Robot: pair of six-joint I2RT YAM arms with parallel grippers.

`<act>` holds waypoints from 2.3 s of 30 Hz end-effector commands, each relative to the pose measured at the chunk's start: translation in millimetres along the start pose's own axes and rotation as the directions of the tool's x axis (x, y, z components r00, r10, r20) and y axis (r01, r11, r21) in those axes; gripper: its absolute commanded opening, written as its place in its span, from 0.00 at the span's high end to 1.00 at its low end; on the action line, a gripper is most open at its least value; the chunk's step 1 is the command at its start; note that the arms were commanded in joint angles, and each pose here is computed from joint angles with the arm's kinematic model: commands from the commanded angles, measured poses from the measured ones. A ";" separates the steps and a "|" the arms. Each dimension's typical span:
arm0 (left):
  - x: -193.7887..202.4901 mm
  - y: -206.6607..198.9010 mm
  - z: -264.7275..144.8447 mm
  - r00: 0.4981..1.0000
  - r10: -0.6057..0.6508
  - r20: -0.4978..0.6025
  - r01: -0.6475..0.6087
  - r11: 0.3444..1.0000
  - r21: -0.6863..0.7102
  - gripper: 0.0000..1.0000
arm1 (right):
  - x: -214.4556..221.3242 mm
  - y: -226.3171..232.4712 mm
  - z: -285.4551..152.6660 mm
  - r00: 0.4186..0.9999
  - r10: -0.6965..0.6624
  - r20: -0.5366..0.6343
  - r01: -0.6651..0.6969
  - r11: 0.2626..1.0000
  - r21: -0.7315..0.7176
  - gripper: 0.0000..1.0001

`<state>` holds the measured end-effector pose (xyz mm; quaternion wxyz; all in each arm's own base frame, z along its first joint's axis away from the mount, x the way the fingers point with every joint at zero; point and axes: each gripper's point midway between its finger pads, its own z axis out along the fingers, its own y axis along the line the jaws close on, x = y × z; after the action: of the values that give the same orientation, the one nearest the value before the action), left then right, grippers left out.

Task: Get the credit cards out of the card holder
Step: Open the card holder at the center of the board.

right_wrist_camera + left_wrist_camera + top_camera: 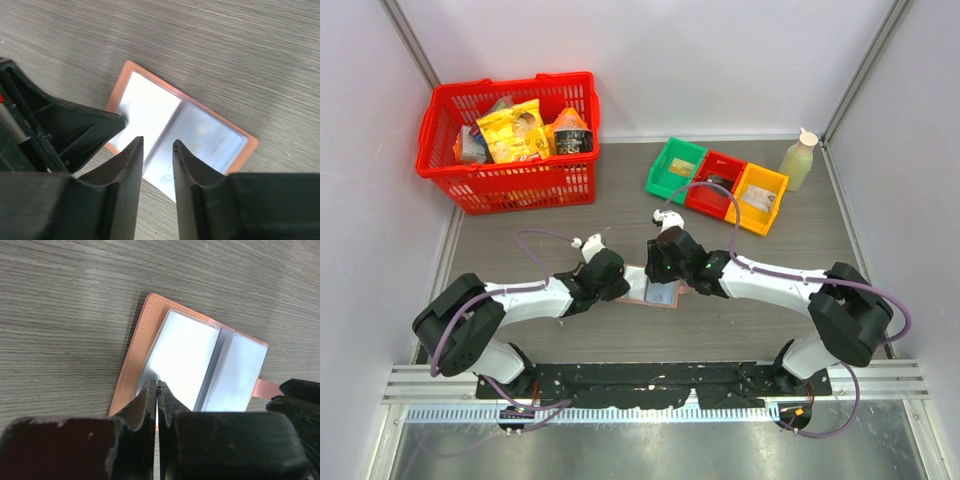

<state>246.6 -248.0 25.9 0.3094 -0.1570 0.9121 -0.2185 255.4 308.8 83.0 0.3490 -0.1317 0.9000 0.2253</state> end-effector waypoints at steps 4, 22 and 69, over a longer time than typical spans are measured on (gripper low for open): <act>10.6 14.6 2.5 0.999 -0.034 -0.021 0.034 0.999 -0.016 0.95 | -0.2 -38.5 -9.7 0.999 -0.022 0.031 0.016 0.982 0.189 0.52; 22.3 19.6 5.2 0.997 -0.041 -0.058 0.040 0.999 -0.012 0.94 | 16.6 -39.5 14.6 0.999 -0.014 -0.047 0.022 0.984 0.176 0.43; 36.4 19.1 6.7 0.995 -0.046 -0.091 0.046 0.999 -0.006 0.94 | 13.7 -5.0 27.0 0.998 0.012 -0.059 -0.012 1.000 0.010 0.62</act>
<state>244.2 -263.3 24.2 0.3008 -0.1800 0.8959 -0.2731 262.7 289.5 37.2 0.3157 -0.1347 0.9262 0.1562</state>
